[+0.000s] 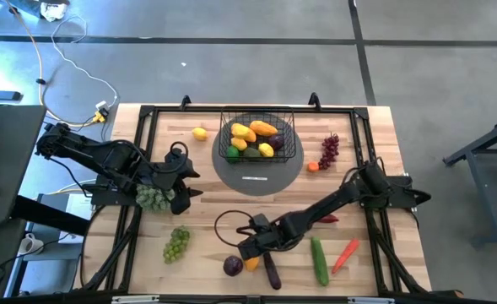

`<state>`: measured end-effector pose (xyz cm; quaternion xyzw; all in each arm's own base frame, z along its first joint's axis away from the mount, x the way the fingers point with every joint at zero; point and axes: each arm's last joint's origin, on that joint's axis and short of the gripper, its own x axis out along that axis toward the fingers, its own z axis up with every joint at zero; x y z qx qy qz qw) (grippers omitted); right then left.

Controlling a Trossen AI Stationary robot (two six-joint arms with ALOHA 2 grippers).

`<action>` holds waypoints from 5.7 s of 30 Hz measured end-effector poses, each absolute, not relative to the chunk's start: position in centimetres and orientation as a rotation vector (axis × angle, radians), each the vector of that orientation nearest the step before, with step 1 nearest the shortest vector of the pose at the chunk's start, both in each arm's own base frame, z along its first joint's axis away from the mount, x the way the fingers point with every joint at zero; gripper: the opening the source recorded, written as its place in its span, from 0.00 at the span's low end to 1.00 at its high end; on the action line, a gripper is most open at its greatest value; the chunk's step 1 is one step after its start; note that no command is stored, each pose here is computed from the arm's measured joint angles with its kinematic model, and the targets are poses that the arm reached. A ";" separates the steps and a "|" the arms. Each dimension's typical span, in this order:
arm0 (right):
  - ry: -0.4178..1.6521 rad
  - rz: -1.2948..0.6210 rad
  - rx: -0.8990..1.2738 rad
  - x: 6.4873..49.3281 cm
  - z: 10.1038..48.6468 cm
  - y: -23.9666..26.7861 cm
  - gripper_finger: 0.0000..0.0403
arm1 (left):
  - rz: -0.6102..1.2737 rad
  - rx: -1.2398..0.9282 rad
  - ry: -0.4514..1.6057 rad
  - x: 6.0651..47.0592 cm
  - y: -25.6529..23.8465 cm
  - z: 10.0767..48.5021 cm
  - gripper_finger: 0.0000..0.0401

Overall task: Build produce basket
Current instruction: Put the yellow mango into the wire basket, then put the violet plum into the wire basket

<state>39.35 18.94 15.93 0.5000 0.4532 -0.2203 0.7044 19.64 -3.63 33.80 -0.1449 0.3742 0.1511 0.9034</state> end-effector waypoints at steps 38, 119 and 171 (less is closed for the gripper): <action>0.992 -0.563 1.273 41.3 14.7 16.1 0.49 | 0.312 -0.300 0.772 19.6 -3.6 33.8 0.66; 1.049 -0.462 -0.223 35.5 25.0 -18.6 0.50 | 0.340 -0.418 0.760 19.7 -3.7 33.8 0.66; 0.952 -0.655 0.045 34.6 28.1 -14.8 0.77 | 0.282 -0.421 0.788 19.7 -3.8 33.8 0.66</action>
